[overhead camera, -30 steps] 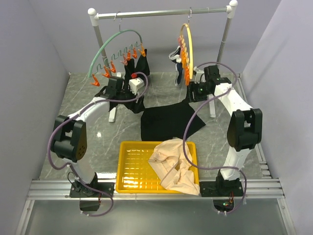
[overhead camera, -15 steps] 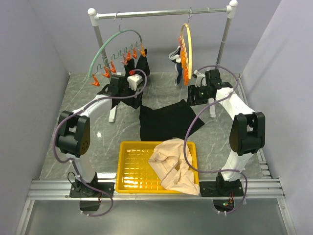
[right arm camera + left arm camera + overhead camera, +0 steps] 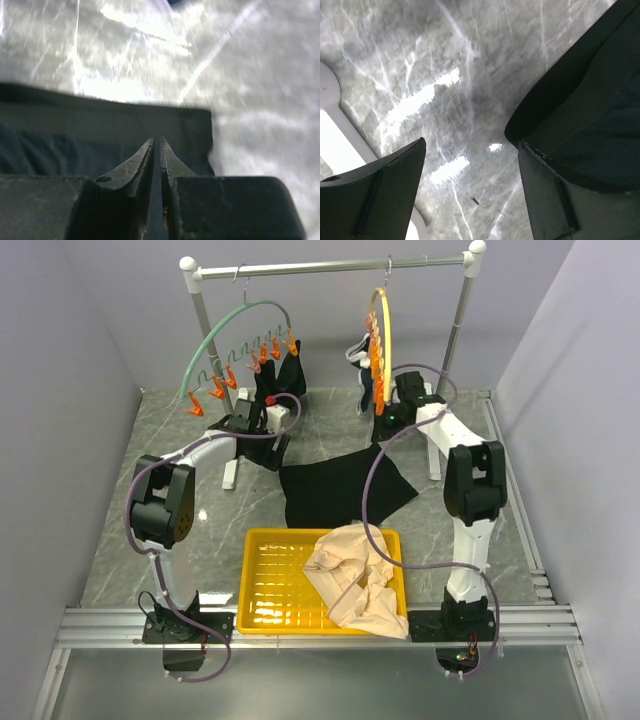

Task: Clip the underwear to the hanger

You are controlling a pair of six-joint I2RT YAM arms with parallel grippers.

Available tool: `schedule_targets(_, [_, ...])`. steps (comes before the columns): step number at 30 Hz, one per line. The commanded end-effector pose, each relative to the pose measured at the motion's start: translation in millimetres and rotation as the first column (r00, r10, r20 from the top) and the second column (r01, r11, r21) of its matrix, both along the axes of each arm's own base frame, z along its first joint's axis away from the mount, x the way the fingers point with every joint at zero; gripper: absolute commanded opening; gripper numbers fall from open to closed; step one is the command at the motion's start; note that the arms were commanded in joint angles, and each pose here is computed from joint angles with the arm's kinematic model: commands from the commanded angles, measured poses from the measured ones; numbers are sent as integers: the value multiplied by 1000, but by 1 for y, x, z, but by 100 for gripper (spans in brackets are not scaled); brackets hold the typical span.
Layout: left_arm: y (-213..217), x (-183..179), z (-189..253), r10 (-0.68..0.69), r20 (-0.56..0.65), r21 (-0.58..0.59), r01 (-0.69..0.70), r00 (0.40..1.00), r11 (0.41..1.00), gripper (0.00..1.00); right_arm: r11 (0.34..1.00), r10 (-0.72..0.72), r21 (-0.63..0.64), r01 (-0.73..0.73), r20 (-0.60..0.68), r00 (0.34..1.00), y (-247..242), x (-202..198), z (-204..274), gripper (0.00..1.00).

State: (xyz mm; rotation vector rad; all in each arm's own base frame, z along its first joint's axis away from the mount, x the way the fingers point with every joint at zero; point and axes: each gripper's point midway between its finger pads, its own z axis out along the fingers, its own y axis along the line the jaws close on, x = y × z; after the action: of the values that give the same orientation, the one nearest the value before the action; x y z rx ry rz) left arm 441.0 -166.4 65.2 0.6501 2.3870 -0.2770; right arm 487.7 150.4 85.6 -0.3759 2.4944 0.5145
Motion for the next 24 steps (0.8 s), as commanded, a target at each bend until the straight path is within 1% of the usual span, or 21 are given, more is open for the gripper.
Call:
schedule_targets(1, [4, 4, 8, 11, 12, 26, -11, 1000, 1000, 80, 999, -35, -2, 35, 33, 999, 11, 27, 3, 17])
schedule_targets(3, [9, 2, 7, 9, 8, 44, -9, 1000, 999, 80, 998, -51, -41, 50, -33, 998, 5, 26, -19, 17])
schedule_targets(4, [13, 0, 6, 11, 6, 52, -11, 1000, 999, 81, 997, -61, -56, 60, -25, 998, 4, 32, -17, 16])
schedule_targets(5, [17, 1, 8, 8, 17, 70, -9, 1000, 997, 81, 993, -79, -95, 72, -70, 994, -2, 28, -32, 16])
schedule_targets(9, [31, -2, 10, 3, 37, 119, -7, 999, 993, 83, 983, -103, -162, 88, -91, 990, -13, 32, -42, 16])
schedule_targets(15, [46, -10, 13, -14, 37, 158, 8, 999, 987, 83, 974, -119, -203, 96, -103, 988, -23, 28, -49, 15])
schedule_targets(17, [50, -13, 14, -22, 43, 179, 14, 999, 984, 83, 977, -114, -193, 96, -84, 990, -22, 28, -43, 15])
schedule_targets(18, [51, -15, 14, -29, 39, 183, 22, 999, 983, 83, 984, -87, -164, 70, -100, 991, -17, 22, -43, 16])
schedule_targets(19, [49, -18, 14, -55, 34, 177, 48, 998, 983, 82, 986, -83, -153, 70, -84, 993, -16, 24, -41, 17])
schedule_targets(20, [47, -20, 15, -66, 27, 171, 61, 997, 983, 82, 991, -61, -120, 54, -60, 996, -11, 24, -27, 19])
schedule_targets(21, [45, -25, 15, -82, 14, 159, 79, 997, 984, 82, 993, -45, -107, 38, -62, 997, -8, 18, -26, 20])
schedule_targets(22, [36, -29, 19, -131, 12, 123, 128, 991, 984, 82, 997, -27, -75, 25, -27, 999, -2, 21, -16, 25])
schedule_targets(24, [27, -40, 23, -178, -4, 80, 177, 984, 981, 82, 1000, 8, -27, -8, 24, 1000, 7, 16, 7, 33])
